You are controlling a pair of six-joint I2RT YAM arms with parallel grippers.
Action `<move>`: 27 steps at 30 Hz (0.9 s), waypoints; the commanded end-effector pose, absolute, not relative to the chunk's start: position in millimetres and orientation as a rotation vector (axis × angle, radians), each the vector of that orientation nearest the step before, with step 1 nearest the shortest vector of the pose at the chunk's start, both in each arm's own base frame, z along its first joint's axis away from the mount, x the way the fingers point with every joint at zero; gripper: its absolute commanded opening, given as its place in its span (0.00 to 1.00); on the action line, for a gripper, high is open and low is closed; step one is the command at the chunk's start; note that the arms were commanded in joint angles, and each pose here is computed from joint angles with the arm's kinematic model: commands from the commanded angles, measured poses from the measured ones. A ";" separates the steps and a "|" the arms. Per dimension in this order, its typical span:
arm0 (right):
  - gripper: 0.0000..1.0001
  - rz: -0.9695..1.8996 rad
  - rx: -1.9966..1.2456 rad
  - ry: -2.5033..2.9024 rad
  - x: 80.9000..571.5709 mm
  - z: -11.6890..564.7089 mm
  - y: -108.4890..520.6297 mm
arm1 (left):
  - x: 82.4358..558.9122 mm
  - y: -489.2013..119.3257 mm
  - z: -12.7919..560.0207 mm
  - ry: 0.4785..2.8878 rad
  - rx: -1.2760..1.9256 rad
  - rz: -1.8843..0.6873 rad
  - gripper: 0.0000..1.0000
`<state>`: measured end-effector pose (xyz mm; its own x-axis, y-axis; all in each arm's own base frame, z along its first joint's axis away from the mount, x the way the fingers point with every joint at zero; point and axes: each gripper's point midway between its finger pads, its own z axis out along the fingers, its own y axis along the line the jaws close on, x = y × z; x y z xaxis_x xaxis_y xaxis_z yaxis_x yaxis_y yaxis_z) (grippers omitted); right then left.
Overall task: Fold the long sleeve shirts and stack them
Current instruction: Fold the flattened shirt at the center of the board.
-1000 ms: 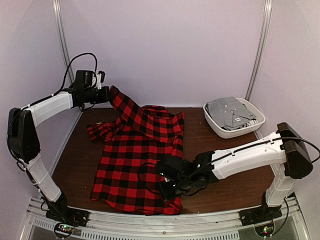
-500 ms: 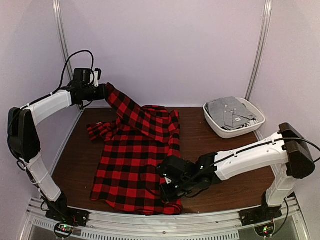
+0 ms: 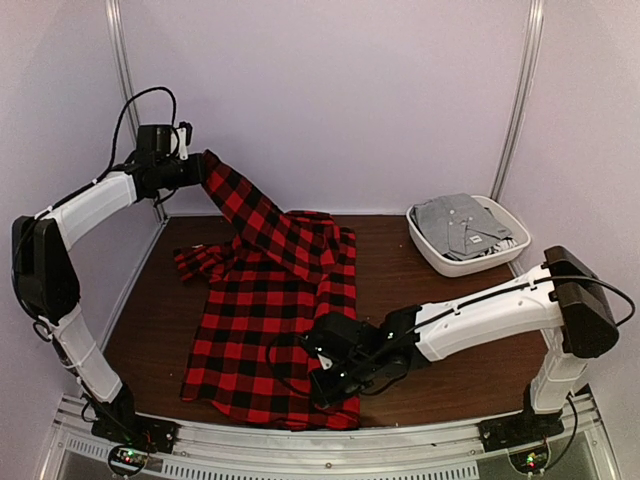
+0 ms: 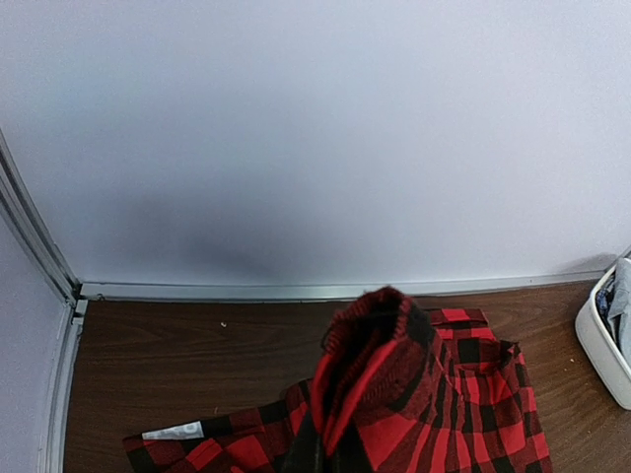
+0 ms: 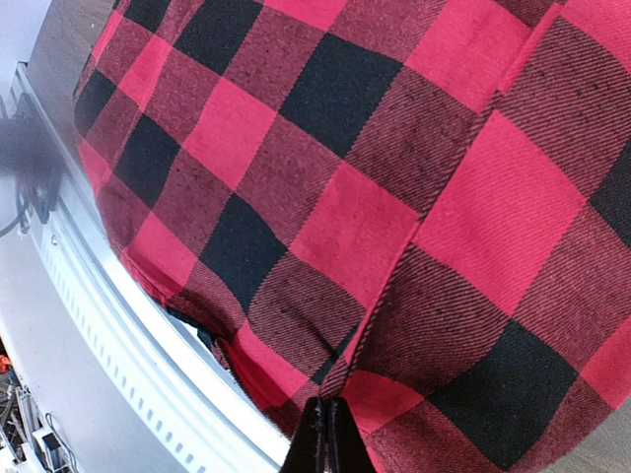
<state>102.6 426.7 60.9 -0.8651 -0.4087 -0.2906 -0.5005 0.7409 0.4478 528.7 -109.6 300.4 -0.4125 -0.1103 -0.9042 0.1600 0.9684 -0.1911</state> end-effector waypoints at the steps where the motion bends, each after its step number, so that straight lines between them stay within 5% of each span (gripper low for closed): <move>1: 0.00 0.850 -0.746 2.726 107.5 70.5 443.5 | 537.1 -106.2 333.3 1.883 0.044 -0.287 0.00; 27: 0.00 0.921 -0.745 2.708 108.2 58.3 455.7 | 515.3 -109.8 364.1 1.839 0.070 -0.335 0.00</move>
